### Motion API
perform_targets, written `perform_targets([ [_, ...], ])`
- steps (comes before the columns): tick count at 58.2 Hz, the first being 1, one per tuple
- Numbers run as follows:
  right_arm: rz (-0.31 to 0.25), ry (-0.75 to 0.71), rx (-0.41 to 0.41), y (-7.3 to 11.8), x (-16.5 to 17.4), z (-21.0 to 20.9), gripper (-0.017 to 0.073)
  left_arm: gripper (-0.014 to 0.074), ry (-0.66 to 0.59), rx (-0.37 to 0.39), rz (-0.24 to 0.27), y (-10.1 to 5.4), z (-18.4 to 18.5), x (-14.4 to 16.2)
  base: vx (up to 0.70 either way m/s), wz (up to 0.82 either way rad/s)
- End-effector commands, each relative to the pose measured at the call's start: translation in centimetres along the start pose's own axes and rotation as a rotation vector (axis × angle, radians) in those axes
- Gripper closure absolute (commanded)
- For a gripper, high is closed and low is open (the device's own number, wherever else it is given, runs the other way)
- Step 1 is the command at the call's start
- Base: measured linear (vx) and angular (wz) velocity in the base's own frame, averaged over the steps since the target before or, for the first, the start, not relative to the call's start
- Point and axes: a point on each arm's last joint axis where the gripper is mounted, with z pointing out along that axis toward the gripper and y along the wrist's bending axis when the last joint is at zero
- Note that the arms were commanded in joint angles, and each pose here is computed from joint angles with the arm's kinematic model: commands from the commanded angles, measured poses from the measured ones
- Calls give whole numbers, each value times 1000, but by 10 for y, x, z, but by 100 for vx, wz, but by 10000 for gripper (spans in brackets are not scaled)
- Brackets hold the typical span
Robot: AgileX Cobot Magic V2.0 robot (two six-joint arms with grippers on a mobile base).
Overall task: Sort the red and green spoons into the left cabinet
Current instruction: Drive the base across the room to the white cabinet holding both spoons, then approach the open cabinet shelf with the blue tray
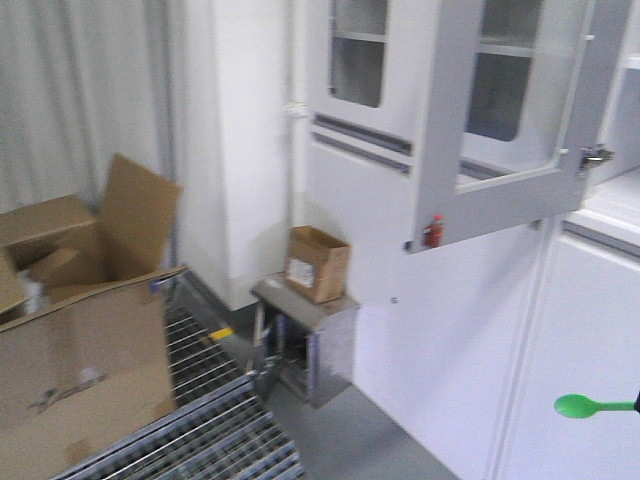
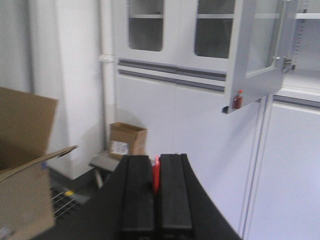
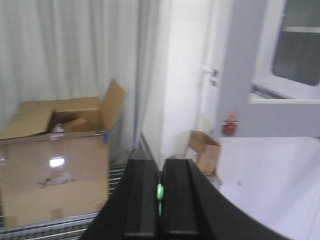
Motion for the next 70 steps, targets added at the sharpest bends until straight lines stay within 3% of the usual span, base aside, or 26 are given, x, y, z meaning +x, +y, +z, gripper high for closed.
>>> perform_targets([
  [1,-27,-22,37,-4,-9,0,564,594,-94,-17,-7,1,0,-14,40,-61],
  [45,-27,-22,35,-3,-9,0,564,594,-94,-17,-7,1,0,-14,27,-75],
  [70,-27,-22,35,-3,-9,0,564,594,-94,-17,-7,1,0,-14,23,-32],
])
